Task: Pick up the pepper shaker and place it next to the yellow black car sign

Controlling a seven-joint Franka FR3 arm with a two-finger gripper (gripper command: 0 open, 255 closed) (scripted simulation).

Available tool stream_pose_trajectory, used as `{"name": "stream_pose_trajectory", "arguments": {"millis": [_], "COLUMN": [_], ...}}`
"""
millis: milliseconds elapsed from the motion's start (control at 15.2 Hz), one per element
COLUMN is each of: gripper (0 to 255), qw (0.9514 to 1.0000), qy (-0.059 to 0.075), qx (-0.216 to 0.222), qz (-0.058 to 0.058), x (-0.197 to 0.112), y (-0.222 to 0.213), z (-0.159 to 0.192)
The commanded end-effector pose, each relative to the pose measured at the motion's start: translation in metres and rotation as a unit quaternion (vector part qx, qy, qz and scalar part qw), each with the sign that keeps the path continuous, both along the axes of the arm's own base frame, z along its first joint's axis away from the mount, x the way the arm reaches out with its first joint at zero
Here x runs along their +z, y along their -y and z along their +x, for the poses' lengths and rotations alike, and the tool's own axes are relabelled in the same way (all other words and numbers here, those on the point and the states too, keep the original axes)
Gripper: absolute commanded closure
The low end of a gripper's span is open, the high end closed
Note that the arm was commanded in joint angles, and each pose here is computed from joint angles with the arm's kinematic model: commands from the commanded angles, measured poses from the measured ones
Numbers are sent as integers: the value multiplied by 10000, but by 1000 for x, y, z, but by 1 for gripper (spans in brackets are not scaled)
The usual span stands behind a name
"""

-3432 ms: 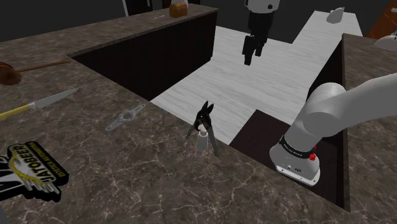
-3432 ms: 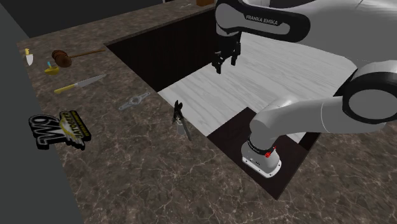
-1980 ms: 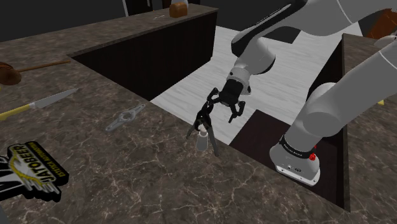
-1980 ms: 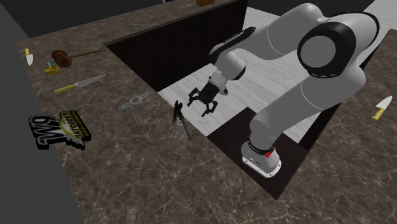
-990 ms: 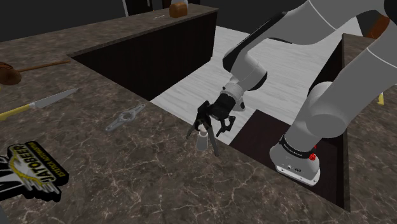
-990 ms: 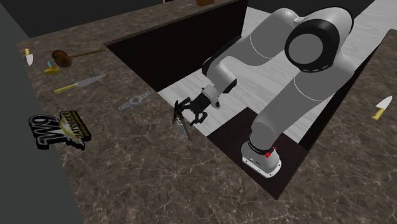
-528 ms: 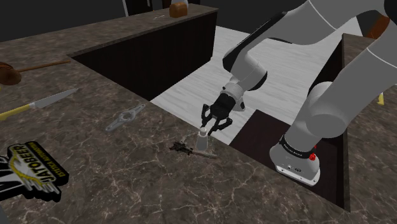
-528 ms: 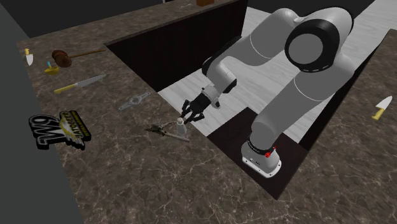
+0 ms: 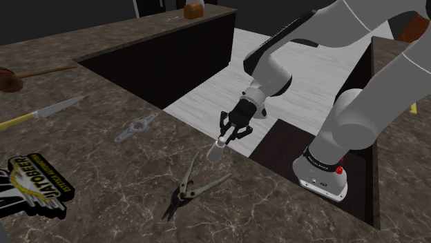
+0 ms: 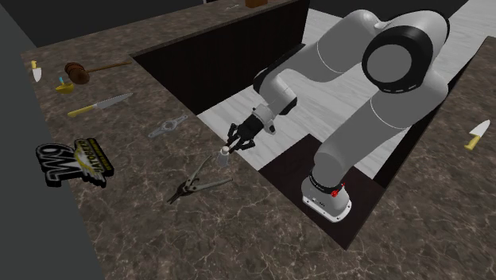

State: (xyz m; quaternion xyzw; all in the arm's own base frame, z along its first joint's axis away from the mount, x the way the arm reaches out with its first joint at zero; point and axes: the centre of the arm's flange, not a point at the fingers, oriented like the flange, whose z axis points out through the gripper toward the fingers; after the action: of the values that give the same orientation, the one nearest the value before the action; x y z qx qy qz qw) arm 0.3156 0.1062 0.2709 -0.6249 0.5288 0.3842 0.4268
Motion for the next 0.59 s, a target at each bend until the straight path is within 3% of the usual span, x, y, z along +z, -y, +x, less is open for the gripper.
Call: {"name": "stream_pose_trajectory", "arguments": {"millis": [0, 528], "gripper": [255, 255], "qw": [10000, 10000], "qy": [-1, -1], "qx": [-1, -1], "qz": [-1, -1], "x": [10, 52], "y": [-1, -1], "z": [0, 0]}}
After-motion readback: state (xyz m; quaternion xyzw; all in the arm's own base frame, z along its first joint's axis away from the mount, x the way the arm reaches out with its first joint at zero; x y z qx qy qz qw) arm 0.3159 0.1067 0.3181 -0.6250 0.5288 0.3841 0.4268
